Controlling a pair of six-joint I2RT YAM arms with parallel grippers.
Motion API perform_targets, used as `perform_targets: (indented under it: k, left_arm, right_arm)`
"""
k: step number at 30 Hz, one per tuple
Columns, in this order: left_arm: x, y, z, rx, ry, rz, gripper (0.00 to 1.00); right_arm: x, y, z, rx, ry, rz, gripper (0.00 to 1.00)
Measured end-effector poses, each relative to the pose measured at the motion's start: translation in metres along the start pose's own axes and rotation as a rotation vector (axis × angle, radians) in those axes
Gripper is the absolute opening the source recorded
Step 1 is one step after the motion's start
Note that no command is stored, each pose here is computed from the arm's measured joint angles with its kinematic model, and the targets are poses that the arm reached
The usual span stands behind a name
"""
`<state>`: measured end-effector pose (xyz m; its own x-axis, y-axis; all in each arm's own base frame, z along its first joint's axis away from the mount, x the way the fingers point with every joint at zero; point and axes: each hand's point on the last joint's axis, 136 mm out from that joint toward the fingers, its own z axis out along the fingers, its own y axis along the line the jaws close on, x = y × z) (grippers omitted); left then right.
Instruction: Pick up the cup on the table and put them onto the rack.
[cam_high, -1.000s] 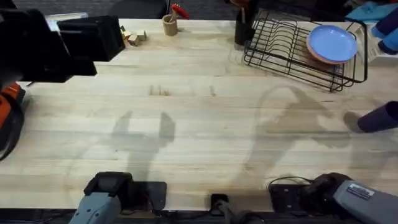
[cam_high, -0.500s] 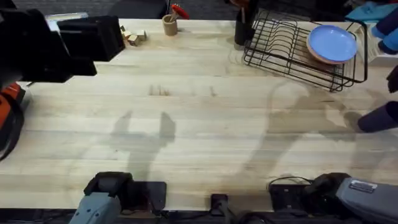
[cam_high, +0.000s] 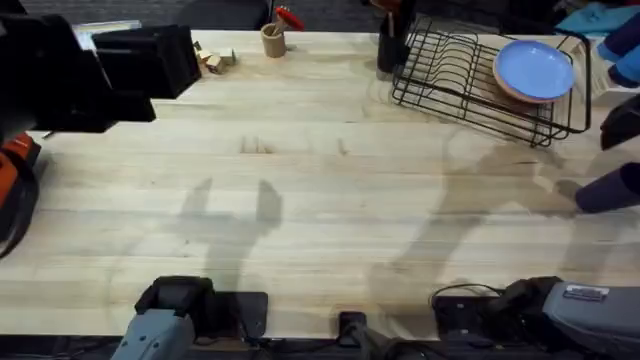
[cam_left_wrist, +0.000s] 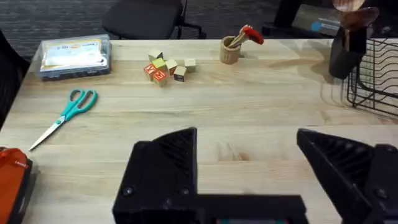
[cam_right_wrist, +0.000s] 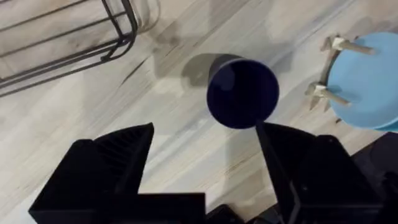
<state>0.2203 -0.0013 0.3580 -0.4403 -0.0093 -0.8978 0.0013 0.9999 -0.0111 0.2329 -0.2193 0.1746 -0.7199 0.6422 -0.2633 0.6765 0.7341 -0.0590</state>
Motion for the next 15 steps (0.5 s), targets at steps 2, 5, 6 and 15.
perform_targets:
  k: [2,5,6,15]
  left_arm:
    - [0.000,0.000,0.000,0.000,0.000,0.000,0.993]
    - [0.000,0.000,0.000,0.000,0.000,0.000,0.993]
    - [0.000,0.000,0.000,0.000,0.000,0.000,0.993]
    - [0.000,0.000,0.000,0.000,0.000,0.000,0.994]
  right_arm:
    - [0.000,0.001,0.006,-0.005,0.018,-0.004,0.996]
    - [0.001,0.003,0.014,-0.008,0.047,-0.010,0.996]
    - [0.001,0.004,0.017,-0.009,0.054,-0.012,0.996]
    - [-0.004,0.015,0.023,-0.017,0.047,-0.046,0.996]
